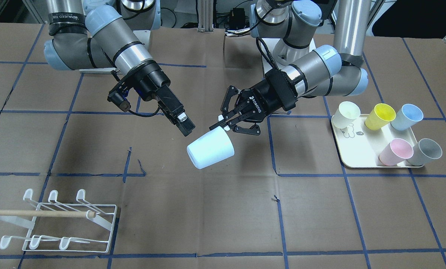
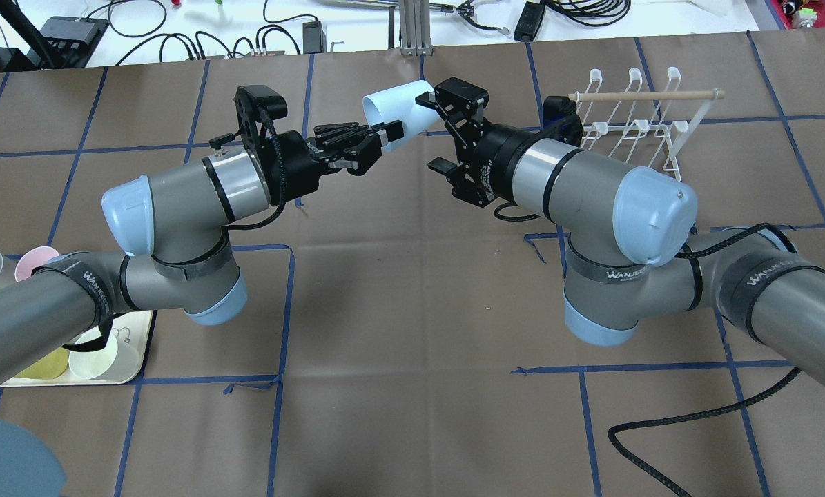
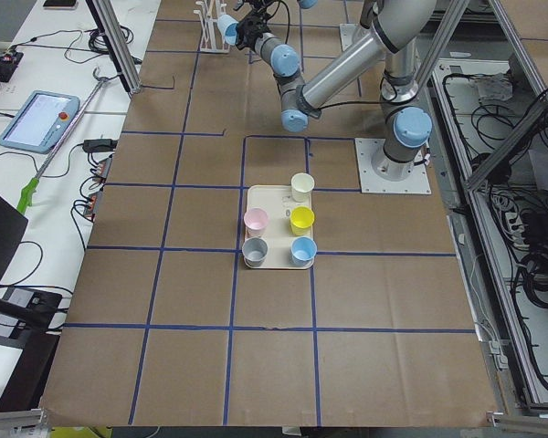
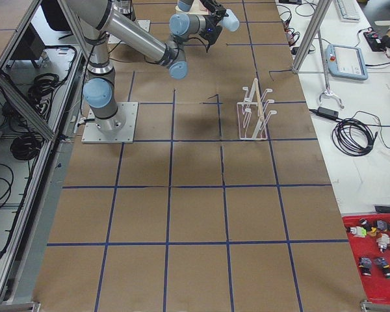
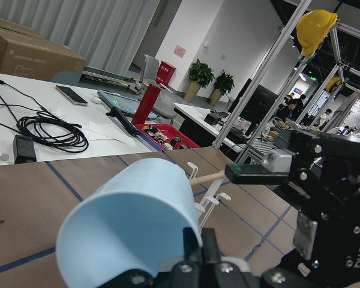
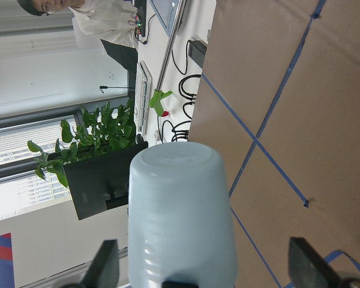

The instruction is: Transfer IKEA cup to right arm and place on rack

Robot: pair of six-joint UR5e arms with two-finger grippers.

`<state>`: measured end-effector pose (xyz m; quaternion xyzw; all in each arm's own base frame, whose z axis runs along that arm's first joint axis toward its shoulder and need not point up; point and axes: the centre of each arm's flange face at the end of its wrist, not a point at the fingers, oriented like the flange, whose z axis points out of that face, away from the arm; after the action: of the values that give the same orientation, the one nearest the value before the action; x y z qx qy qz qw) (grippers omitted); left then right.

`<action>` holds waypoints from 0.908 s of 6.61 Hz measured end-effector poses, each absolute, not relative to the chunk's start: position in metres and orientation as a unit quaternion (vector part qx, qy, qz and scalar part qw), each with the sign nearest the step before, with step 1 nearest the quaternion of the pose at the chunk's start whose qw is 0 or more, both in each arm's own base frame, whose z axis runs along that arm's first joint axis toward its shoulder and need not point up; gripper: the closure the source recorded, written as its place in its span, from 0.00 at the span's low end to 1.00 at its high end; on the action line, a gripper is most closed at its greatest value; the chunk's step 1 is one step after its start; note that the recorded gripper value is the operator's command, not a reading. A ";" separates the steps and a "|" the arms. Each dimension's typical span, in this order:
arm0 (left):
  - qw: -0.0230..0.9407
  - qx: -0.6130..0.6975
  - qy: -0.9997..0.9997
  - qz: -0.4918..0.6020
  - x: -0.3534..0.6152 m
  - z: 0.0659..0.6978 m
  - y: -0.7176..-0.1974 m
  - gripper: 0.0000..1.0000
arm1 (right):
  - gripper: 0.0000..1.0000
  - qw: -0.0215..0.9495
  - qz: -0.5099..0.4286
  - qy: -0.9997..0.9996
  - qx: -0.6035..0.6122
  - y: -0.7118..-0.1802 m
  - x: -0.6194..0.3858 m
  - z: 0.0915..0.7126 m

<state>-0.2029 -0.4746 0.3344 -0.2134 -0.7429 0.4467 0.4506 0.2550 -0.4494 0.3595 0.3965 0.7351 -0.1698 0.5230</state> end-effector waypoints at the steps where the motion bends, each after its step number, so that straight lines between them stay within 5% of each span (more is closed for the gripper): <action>1: 0.455 -0.216 -0.741 0.444 -0.204 0.335 -0.471 0.97 | 0.01 0.520 -0.174 0.735 0.399 -0.450 0.258 0.359; 6: 0.459 -0.219 -0.739 0.442 -0.206 0.336 -0.467 0.97 | 0.01 0.525 -0.175 0.728 0.404 -0.484 0.265 0.360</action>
<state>-0.2058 -0.4673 0.3364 -0.2192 -0.7390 0.4419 0.4588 0.2646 -0.4841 0.3596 0.4044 0.7283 -0.1752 0.5247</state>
